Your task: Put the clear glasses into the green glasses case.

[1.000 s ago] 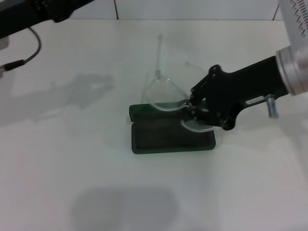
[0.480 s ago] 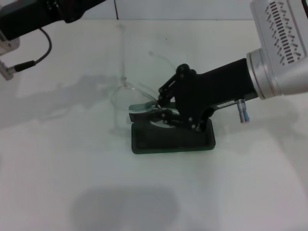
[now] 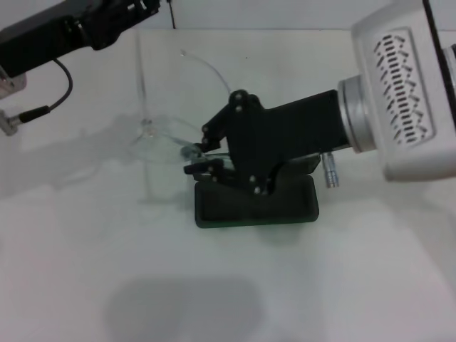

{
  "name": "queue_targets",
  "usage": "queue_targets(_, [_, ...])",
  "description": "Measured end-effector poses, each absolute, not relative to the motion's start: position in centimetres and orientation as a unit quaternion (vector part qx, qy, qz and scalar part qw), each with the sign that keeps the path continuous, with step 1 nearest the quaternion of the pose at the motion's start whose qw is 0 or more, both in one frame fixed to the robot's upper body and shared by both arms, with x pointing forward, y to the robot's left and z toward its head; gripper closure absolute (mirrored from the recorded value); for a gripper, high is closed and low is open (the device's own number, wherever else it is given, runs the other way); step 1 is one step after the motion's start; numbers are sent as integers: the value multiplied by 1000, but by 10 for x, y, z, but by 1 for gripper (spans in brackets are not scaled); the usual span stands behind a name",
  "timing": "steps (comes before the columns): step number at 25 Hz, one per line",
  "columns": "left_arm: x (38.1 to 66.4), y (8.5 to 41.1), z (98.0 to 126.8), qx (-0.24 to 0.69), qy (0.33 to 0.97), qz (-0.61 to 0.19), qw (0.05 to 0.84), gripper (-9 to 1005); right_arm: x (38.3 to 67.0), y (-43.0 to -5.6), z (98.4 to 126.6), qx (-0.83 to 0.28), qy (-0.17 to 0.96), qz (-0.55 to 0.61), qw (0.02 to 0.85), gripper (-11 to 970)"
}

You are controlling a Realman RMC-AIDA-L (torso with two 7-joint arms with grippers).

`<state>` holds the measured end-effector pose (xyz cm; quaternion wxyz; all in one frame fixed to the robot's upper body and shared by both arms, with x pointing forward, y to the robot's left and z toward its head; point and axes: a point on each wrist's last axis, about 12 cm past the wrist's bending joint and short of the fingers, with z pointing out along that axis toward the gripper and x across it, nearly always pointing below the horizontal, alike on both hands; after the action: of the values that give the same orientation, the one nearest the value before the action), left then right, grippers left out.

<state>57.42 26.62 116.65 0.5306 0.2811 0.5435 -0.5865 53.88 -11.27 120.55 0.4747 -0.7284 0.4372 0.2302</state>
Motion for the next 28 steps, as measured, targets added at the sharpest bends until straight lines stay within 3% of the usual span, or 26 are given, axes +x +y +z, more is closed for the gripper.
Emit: queue_targets(28, [554, 280, 1145, 261, 568, -585, 517, 739, 515, -112, 1217, -709, 362, 191, 574, 838])
